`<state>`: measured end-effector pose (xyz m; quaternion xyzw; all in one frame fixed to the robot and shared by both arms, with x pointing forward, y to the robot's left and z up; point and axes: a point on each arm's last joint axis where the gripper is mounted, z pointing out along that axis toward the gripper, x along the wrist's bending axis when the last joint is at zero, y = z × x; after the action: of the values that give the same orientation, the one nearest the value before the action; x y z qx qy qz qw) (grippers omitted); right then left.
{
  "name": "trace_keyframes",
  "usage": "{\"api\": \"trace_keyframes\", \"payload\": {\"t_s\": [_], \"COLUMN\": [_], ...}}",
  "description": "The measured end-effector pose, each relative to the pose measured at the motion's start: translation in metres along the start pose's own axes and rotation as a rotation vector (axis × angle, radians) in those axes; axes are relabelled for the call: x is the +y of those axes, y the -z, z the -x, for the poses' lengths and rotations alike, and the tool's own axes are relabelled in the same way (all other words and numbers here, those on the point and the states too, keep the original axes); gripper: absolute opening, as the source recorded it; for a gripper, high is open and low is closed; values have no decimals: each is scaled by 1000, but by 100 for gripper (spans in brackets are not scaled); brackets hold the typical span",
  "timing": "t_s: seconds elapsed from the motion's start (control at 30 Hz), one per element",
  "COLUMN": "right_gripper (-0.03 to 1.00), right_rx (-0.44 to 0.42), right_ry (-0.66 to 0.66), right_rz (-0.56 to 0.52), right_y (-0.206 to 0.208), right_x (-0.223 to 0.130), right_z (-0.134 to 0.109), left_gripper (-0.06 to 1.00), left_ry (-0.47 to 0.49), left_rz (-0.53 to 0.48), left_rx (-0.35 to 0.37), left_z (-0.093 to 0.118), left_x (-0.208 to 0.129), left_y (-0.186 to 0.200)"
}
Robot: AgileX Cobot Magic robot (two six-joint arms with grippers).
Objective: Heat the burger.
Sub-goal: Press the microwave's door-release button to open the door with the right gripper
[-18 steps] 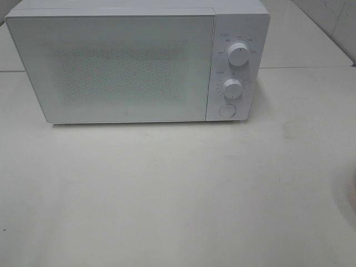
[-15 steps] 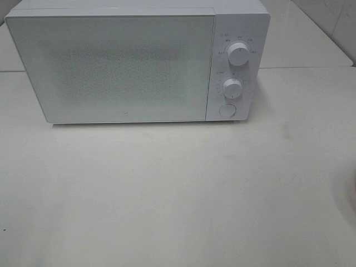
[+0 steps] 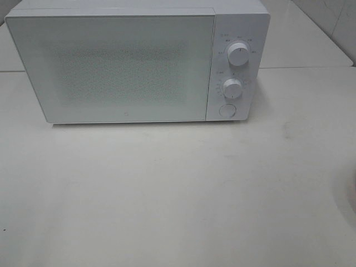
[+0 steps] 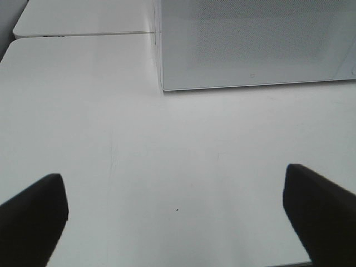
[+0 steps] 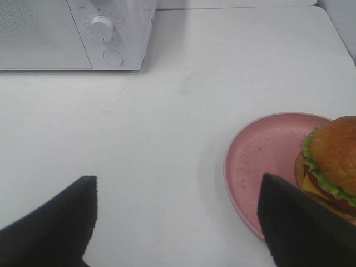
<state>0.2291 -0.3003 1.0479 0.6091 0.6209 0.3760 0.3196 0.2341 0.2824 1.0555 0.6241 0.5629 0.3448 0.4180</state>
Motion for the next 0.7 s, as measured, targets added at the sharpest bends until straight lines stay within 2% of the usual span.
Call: {"api": "trace_keyframes", "payload": {"t_s": [0.2, 0.4, 0.7], "right_gripper": [76, 76, 76], "right_rx": [9, 12, 17], "right_ry": [-10, -18, -22], "right_rz": [12, -33, 15], "right_y": [4, -8, -26], "right_x": [6, 19, 41], "right_z": [-1, -3, -5], "left_gripper": [99, 99, 99], "left_ry": [0, 0, 0], "left_rz": [0, 0, 0], "left_rx": [0, 0, 0], "left_z": [0, 0, 0], "left_x": [0, 0, 0], "left_y": [0, 0, 0]}}
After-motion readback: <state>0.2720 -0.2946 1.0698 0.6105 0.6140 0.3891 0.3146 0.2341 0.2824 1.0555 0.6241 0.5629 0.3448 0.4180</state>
